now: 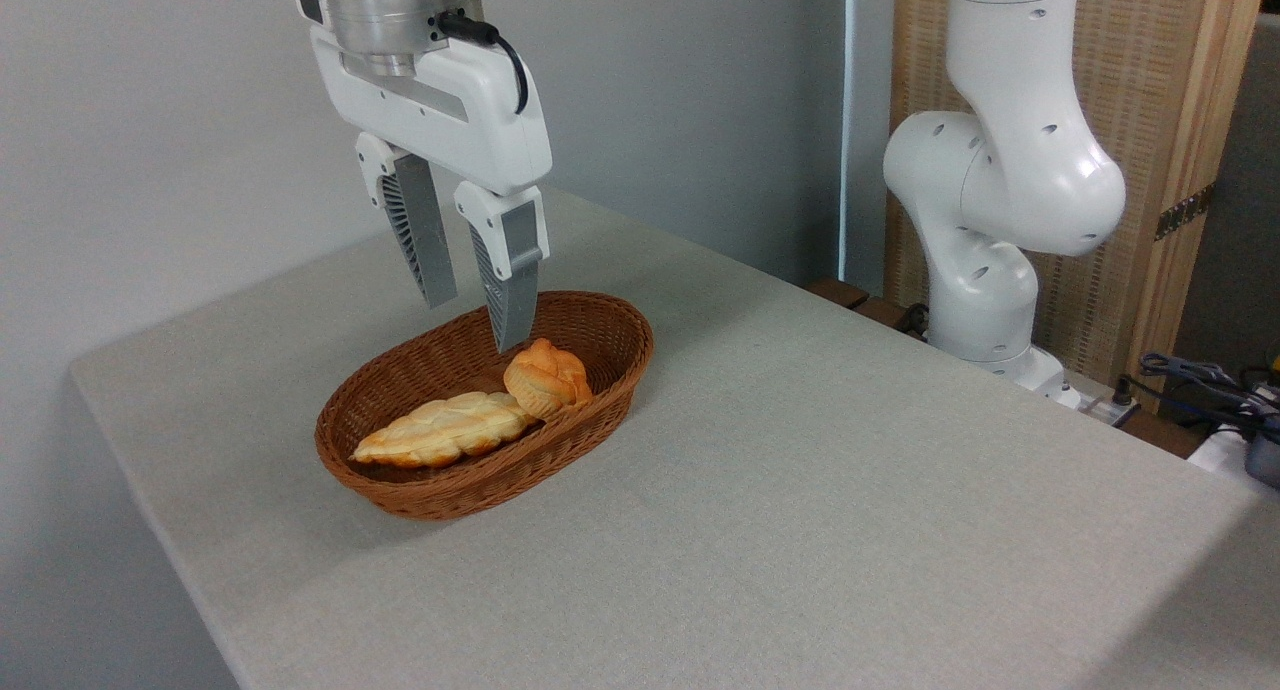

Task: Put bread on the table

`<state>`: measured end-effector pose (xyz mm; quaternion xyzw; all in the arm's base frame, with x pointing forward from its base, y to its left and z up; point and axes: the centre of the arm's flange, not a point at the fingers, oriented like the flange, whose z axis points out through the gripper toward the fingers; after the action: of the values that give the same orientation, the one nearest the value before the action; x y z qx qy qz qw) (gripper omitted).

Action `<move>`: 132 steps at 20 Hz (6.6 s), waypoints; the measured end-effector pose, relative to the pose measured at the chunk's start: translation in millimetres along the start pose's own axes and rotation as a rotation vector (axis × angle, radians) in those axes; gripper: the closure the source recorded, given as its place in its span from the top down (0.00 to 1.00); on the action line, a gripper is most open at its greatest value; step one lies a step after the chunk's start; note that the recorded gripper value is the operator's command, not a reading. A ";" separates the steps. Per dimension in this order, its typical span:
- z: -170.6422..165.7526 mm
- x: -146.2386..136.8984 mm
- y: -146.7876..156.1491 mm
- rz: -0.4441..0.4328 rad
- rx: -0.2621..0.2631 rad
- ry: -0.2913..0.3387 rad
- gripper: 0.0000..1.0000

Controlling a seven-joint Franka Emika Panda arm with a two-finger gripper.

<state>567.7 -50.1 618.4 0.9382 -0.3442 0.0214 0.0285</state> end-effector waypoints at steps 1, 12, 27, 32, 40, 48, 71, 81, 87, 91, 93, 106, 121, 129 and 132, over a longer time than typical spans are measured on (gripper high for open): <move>0.0 0.0 0.0 0.000 0.000 0.000 1.00; 0.0 0.0 0.0 0.000 0.000 0.000 1.00; 8.8 19.9 31.4 0.065 -0.007 0.001 1.00; 36.0 29.5 63.9 0.105 -0.012 0.056 1.00; 125.8 44.9 97.3 0.160 0.027 0.110 1.00; 181.5 54.8 110.6 0.187 0.016 0.112 1.00; 202.1 61.3 111.8 0.205 0.010 0.098 0.32; 201.6 61.3 110.9 0.204 0.011 0.099 0.25; 172.2 69.3 110.0 0.205 -0.006 0.093 0.26; 106.0 80.6 114.0 0.201 -0.060 0.106 0.27; 78.7 81.0 112.1 0.198 -0.067 0.121 0.27; 75.7 -15.6 -43.1 0.155 -0.018 0.053 0.54; 136.0 -26.4 -55.2 0.152 -0.055 -0.069 1.00; 135.5 -26.5 -55.6 0.152 -0.053 -0.068 1.00; 133.5 -26.1 -55.8 0.152 -0.050 -0.065 1.00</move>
<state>586.7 0.1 481.5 0.9086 -0.4156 -0.0154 0.0392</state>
